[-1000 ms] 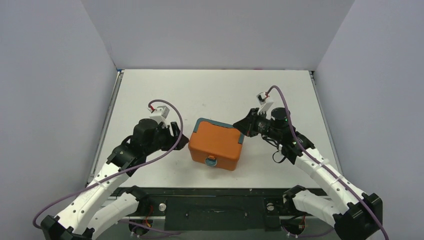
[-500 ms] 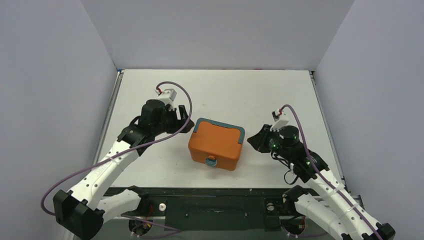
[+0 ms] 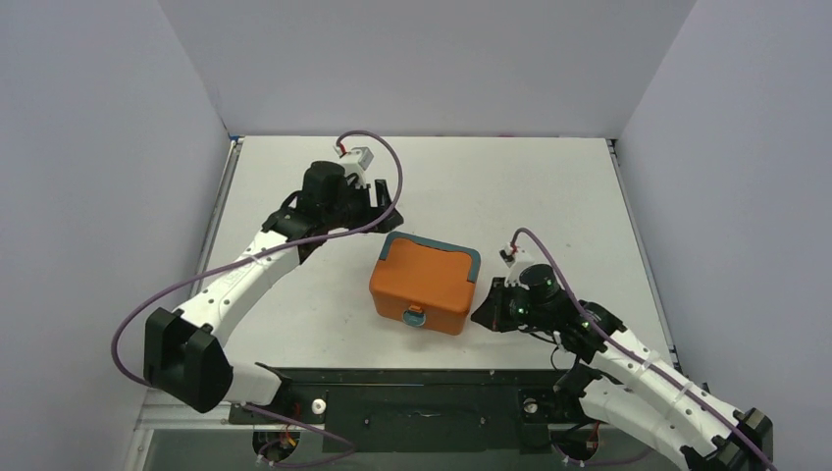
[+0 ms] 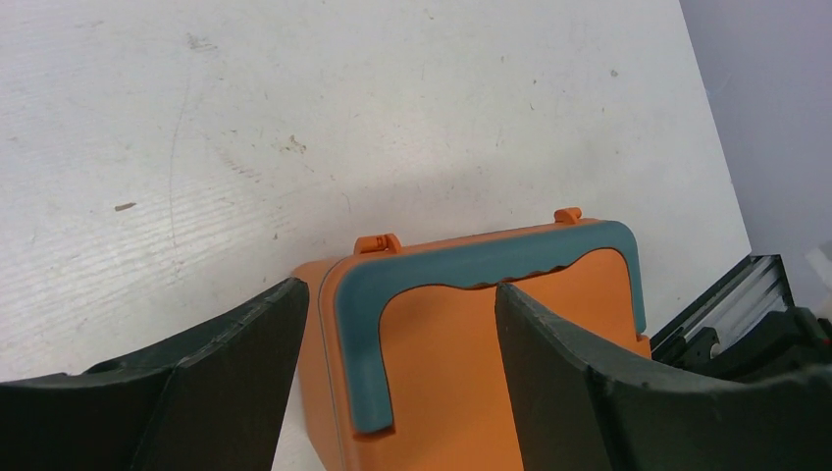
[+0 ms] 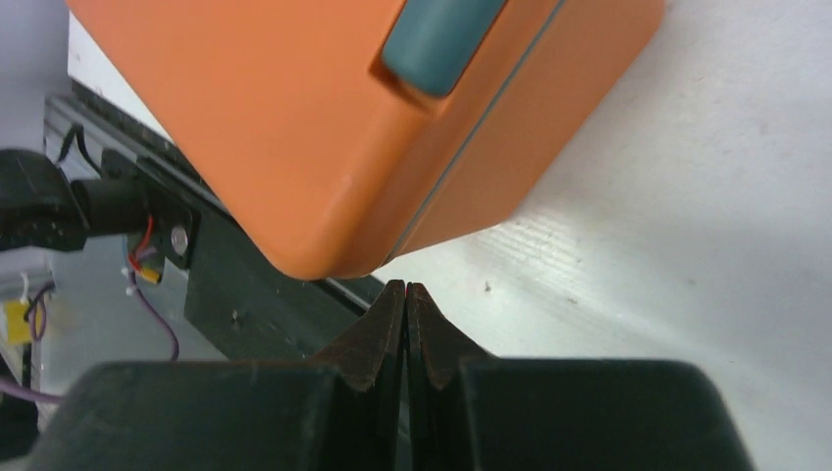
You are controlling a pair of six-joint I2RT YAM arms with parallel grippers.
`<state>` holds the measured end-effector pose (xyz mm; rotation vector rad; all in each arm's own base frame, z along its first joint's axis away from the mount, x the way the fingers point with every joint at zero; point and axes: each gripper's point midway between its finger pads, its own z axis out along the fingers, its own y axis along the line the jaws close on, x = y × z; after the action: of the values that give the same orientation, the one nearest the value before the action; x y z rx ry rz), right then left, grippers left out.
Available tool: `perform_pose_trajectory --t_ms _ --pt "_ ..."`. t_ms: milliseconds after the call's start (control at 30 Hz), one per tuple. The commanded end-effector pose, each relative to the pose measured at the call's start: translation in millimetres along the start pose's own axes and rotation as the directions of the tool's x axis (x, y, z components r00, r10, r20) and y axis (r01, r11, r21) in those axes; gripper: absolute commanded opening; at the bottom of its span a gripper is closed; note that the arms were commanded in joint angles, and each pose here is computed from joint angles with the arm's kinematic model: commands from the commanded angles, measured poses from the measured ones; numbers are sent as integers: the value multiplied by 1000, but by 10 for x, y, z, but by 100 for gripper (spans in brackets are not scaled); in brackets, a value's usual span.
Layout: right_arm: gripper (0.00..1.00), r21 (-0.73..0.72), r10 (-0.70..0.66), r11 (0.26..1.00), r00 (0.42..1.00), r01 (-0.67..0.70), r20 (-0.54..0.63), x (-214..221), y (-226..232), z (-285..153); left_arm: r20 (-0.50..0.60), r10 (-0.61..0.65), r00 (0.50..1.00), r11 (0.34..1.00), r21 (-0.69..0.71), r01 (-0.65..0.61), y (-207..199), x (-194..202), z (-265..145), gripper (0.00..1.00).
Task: Organize the medicine kit
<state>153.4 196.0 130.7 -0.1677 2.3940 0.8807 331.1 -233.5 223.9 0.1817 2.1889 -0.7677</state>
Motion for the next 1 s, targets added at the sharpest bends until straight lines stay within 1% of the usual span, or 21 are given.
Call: perform_pose_trajectory --t_ms 0,100,200,367,500,667,767,967 --pt "0 -50 -22 999 996 18 -88 236 138 83 45 52 998 994 98 -56 -198 -281 138 68" --pt "0 -79 -46 996 991 36 -125 369 255 155 22 54 998 991 124 -57 -213 -274 273 68" --pt "0 -84 -45 996 990 34 -131 432 338 236 5 53 999 988 147 -53 -235 -260 356 68" --pt "0 -97 10 995 998 -16 -63 337 445 370 -57 39 998 989 147 -30 -179 -132 528 67" --pt "0 -38 61 997 998 -61 -4 235 376 446 -109 26 994 991 132 -11 -111 7 587 64" --pt "0 26 97 995 993 -99 66 94 290 492 -157 11 988 992 124 9 -40 218 569 61" --pt "0 68 102 992 989 -110 107 9 217 513 -166 5 986 992 124 16 -16 320 527 60" --pt "0 120 123 983 981 -142 150 -143 55 537 -187 0 982 992 122 23 14 458 438 59"
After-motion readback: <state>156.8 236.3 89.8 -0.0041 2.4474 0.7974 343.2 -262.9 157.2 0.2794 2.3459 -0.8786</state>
